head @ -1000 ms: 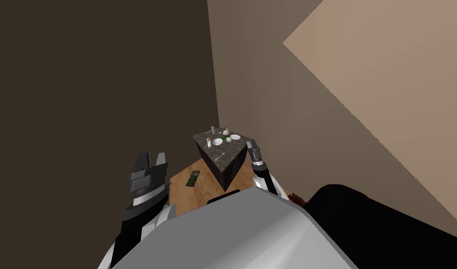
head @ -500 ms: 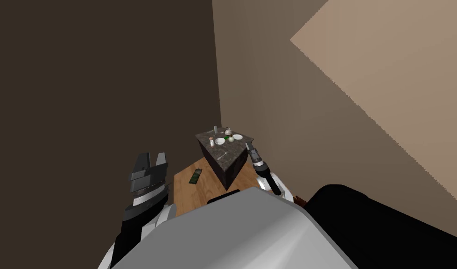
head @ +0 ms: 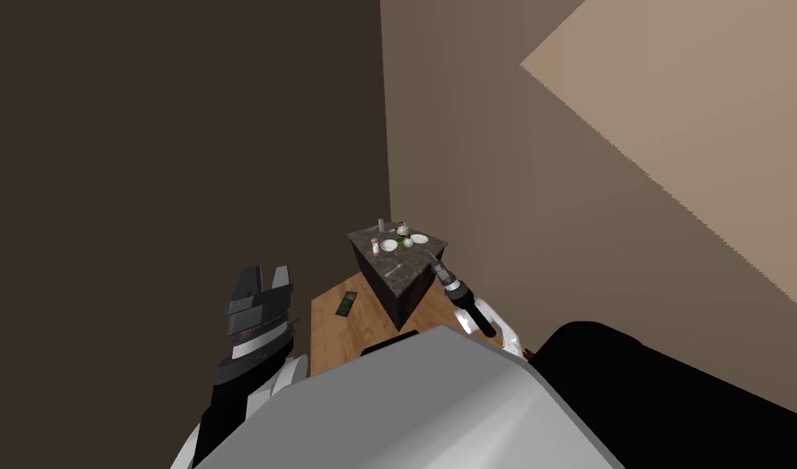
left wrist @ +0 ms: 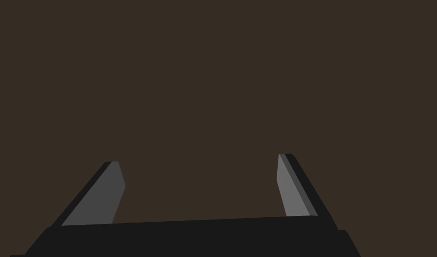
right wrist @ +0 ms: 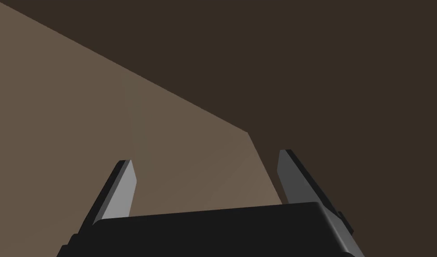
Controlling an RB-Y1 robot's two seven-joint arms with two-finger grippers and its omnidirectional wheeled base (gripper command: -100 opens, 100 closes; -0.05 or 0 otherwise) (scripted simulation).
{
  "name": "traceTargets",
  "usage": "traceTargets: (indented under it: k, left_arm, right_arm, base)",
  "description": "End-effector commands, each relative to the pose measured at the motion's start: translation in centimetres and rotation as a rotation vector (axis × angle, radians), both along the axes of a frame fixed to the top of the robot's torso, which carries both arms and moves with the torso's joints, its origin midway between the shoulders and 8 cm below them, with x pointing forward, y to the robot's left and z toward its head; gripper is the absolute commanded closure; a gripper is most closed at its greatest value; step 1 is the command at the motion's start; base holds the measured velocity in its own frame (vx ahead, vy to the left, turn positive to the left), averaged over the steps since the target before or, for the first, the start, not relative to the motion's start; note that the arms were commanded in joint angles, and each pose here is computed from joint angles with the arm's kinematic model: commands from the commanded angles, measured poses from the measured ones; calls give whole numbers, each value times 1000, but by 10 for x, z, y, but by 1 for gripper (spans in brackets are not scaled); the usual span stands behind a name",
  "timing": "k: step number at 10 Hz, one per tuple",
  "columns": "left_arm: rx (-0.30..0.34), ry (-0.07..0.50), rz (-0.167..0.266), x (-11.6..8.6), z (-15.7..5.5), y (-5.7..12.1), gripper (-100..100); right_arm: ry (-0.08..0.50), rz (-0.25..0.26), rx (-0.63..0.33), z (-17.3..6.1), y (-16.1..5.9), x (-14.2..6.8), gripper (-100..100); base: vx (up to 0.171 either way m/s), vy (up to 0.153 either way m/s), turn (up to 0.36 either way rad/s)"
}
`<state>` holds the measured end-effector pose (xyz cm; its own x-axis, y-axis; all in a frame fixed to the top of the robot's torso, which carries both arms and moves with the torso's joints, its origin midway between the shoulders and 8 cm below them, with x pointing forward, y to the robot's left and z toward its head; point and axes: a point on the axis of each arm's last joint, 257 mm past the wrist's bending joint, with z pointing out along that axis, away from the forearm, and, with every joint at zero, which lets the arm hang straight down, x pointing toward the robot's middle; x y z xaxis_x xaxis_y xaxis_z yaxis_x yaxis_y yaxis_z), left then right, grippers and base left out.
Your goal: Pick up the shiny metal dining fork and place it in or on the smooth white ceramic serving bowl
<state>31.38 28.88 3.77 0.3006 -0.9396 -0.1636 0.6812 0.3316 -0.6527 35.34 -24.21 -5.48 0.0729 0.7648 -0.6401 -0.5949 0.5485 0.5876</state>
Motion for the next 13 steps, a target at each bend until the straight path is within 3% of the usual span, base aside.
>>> traceTargets:
  k: [1, 3, 6, 7, 8, 9, 10, 13]
  left_arm:
    - [0, 0, 0, 0, 0, 0, 0]
    - [0, 0, 0, 0, 0, 0, 0]
    - [0, 0, 0, 0, 0, 0, 0]
    - [0, 0, 0, 0, 0, 0, 0]
    - [0, 0, 0, 0, 0, 0, 0]
    - [0, 0, 0, 0, 0, 0, 0]
    - [0, 0, 0, 0, 0, 0, 0]
    - [0, 0, 0, 0, 0, 0, 0]
  right_arm:
    - [10, 5, -54, -8, 0, 1, -100]
    - [34, 6, -201, -29, 0, 4, -100]
    - [50, 23, -311, -43, -1, 5, -100]
    - [61, 27, -396, -56, -3, 6, -100]
    - [62, 31, -404, -56, -3, 6, -100]
    - [73, 36, -492, -70, -6, 7, -100]
    - [74, 41, -502, -70, -6, 7, -100]
    - [94, 62, -690, -100, -15, 8, -100]
  base:
    - [-8, 42, 52]
    - [-13, 61, 141]
    - [-9, 54, 67]
    - [-17, 52, 130]
    - [-12, 47, 67]
    - [-24, 60, 138]
    - [-11, 46, 63]
    - [-5, 63, 111]
